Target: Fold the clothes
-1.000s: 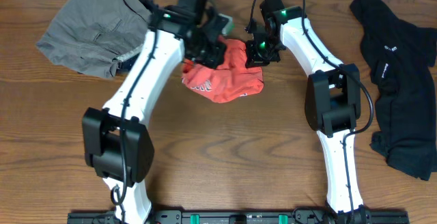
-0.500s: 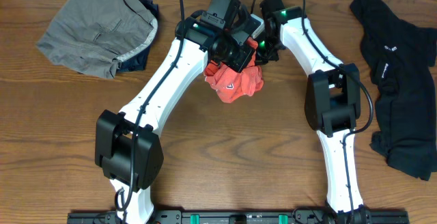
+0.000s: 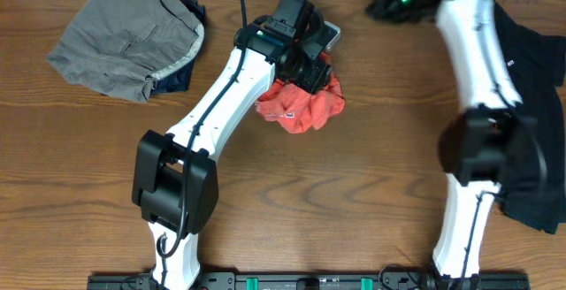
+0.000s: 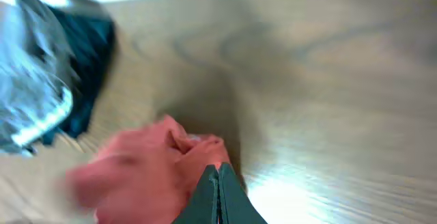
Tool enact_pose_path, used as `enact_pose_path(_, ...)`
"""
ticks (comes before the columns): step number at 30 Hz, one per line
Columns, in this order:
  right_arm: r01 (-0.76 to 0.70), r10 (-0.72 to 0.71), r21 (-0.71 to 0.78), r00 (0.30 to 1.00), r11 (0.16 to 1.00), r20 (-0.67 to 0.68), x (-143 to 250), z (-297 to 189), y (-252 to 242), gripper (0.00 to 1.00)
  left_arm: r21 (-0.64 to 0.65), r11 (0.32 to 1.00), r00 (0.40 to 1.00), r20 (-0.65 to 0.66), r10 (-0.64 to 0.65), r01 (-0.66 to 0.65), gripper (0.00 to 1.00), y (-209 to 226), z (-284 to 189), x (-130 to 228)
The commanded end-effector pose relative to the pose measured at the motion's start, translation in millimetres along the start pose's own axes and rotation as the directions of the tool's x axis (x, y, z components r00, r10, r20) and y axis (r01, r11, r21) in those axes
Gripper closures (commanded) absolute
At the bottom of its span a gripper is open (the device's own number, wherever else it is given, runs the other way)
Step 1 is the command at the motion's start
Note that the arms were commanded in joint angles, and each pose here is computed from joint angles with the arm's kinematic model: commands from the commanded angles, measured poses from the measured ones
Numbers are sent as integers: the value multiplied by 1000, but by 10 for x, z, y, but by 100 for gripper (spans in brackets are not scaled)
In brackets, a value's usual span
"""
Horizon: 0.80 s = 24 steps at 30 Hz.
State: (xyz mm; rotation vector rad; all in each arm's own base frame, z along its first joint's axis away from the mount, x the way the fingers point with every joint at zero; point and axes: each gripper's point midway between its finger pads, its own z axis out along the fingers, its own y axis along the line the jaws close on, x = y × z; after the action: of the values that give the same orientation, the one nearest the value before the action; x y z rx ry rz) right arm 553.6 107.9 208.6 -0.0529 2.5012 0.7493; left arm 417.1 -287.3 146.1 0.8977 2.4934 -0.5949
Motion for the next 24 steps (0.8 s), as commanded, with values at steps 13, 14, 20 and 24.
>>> enact_pose_path(13, 79, -79, -12, 997, 997, -15, 60, -261, 58, 95, -19, 979, 934, 303, -188, 204, 2, 306, -722, -755)
enact_pose_path(14, 102, -103, -12, 994, 995, -28, 100, -217, 97, 93, -26, 975, 921, 334, -199, 220, 2, 373, -884, -791)
enact_pose_path(20, 280, -280, -18, 954, 960, -109, 369, 121, 407, 69, -82, 925, 824, 488, -287, 370, 2, 926, -1911, -724)
enact_pose_path(24, 412, -410, -24, 898, 911, -157, 572, 314, 733, 54, -124, 874, 788, 506, -352, 470, 2, 1307, -2262, -441)
